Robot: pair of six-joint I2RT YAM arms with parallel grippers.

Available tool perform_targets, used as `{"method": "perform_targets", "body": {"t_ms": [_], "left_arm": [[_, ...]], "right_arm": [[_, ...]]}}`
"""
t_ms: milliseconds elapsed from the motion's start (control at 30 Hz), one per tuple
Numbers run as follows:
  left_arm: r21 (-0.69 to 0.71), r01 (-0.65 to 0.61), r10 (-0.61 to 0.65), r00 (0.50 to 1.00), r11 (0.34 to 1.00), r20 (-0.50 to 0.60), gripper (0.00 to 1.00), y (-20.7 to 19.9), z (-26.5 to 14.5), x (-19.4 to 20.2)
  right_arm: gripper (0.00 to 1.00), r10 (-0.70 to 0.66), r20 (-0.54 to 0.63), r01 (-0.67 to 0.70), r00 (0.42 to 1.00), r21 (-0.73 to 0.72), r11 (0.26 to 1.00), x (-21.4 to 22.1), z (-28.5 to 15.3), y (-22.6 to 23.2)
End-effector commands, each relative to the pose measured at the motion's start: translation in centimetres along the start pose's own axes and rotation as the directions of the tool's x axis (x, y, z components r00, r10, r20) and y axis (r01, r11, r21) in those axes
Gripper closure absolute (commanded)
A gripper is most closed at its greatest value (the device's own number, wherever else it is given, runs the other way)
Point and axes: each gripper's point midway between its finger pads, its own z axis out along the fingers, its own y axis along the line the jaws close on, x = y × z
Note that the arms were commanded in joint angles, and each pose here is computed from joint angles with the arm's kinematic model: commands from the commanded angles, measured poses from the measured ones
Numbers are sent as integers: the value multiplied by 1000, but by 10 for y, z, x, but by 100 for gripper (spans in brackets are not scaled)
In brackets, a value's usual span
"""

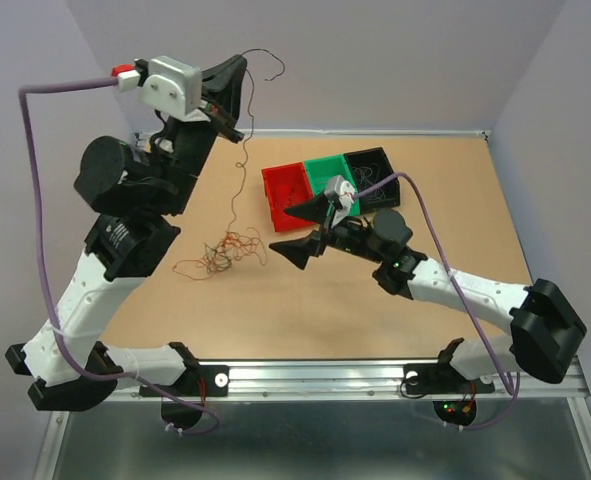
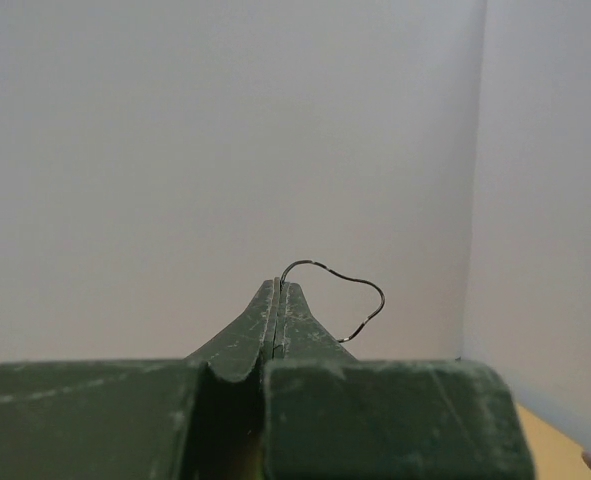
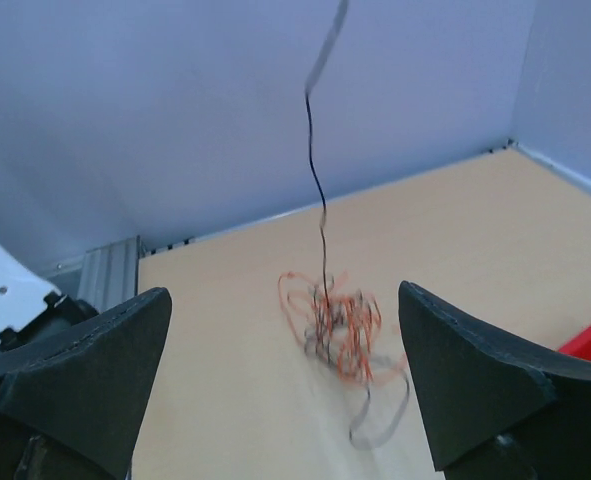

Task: Untangle the cables

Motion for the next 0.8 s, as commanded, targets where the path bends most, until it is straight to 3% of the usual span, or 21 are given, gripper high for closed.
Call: {"method": "perform_targets", "body": {"t_ms": [0, 133, 300, 433, 467, 567, 633, 700, 767], "left_arm": [[19, 41, -43, 997, 999, 61, 100, -3, 3, -19], [22, 59, -60, 996, 998, 71, 100, -4, 8, -26], [9, 62, -62, 992, 998, 110, 100, 2, 8, -46], [-60, 53, -41, 981, 997, 191, 100, 22, 7, -86], [-85, 41, -23, 979, 996, 205, 100, 28, 6, -94], [-179, 42, 5, 967, 983, 255, 100, 49, 5, -120], [-259, 19, 56, 959, 966, 277, 100, 64, 6, -133], [-359, 13, 89, 960, 933, 266, 100, 82, 2, -136], [-462, -6, 141, 956, 887, 258, 100, 101, -5, -141]], "right_arm": [[0, -76, 53, 78, 996, -41, 996, -39, 35, 5], [0, -117, 67, 114, 991, 50, 992, -43, 65, -23], [11, -99, -41, 104, 994, 167, 980, 18, 85, -64], [37, -44, -104, 65, 994, 200, 978, 72, 68, -73], [52, -21, -130, 48, 991, 211, 976, 91, 56, -73], [73, 39, -165, -2, 985, 218, 976, 128, 23, -65], [75, 77, -169, -41, 983, 209, 977, 138, 8, -55], [88, 125, -212, -72, 969, 243, 967, 168, -22, -50], [90, 190, -217, -118, 958, 306, 945, 183, -43, -52]]}}
